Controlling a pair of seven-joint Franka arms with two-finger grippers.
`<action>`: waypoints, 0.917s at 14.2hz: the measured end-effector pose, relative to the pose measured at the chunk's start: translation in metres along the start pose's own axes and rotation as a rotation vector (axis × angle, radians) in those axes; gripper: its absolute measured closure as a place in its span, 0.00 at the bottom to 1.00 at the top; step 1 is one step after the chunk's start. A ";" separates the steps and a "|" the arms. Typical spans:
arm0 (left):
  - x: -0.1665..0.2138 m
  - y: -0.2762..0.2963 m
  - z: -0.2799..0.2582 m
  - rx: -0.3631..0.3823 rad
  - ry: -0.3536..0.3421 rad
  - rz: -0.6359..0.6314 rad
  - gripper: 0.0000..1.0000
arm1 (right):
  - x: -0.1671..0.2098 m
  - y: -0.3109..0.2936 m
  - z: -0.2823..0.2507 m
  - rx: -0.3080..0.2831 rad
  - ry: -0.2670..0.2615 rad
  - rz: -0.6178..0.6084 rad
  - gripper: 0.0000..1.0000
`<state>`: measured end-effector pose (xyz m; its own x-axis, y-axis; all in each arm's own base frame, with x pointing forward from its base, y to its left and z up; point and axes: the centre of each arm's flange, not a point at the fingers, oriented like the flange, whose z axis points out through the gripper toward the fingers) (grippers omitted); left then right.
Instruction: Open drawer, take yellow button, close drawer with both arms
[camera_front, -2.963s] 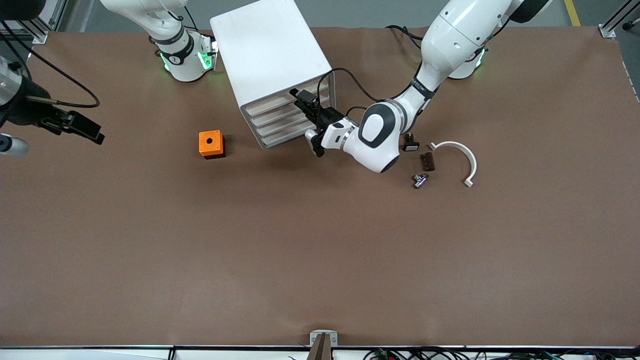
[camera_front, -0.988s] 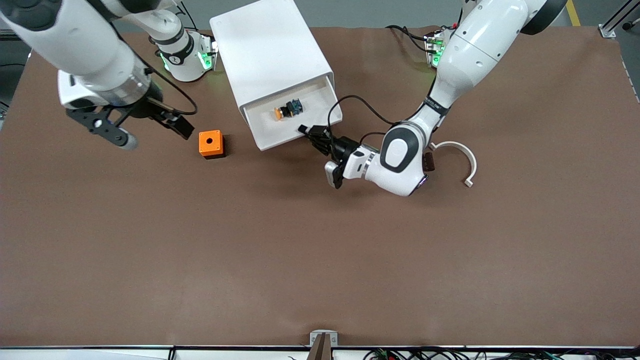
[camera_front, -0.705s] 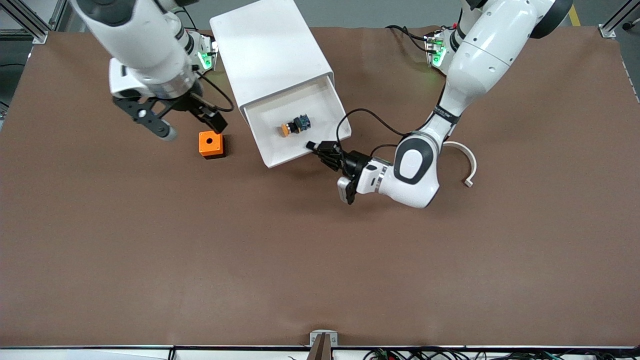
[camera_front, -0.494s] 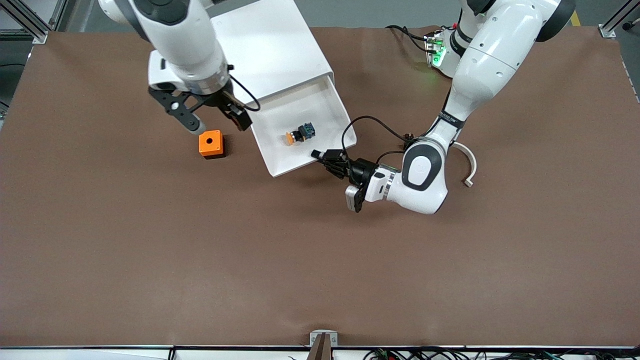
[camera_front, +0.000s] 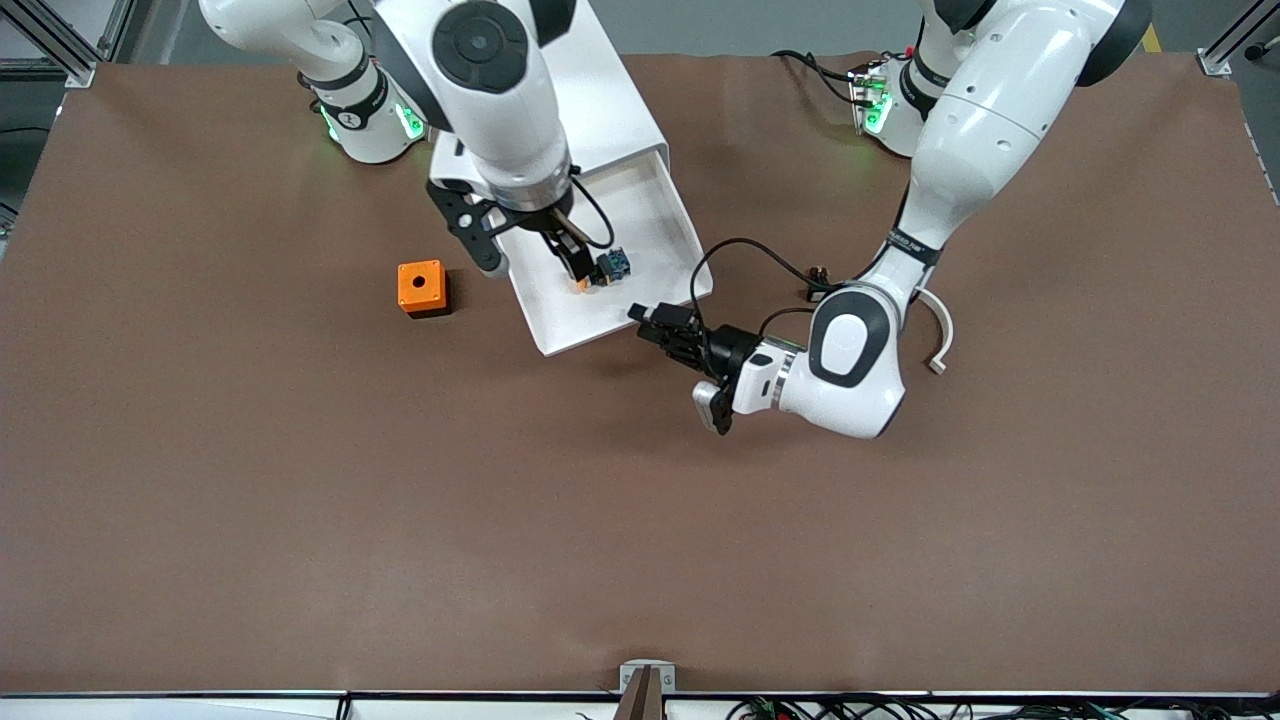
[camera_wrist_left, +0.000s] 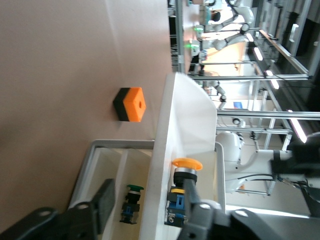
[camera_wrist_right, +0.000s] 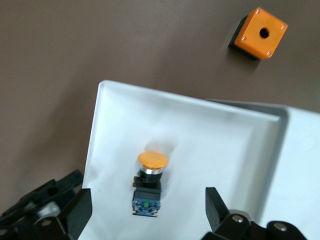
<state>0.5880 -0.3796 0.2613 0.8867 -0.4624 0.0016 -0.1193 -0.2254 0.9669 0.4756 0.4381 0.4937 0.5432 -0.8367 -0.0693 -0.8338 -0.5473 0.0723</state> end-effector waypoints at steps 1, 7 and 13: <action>0.005 0.003 -0.016 0.033 0.005 -0.001 0.20 | -0.007 -0.005 0.012 -0.002 0.002 0.011 0.00; 0.017 0.012 -0.071 0.252 -0.035 0.036 0.00 | -0.016 -0.017 0.060 -0.060 0.015 0.040 0.00; 0.013 0.008 -0.129 0.500 -0.060 0.042 0.00 | -0.038 -0.019 0.085 -0.089 0.025 0.043 0.00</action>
<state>0.6559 -0.2767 0.3014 0.8510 -0.5250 0.0090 -0.3665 -0.5817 0.7262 0.4624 0.4813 0.4105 0.5100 -0.8593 -0.0392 -0.8452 -0.5091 0.1626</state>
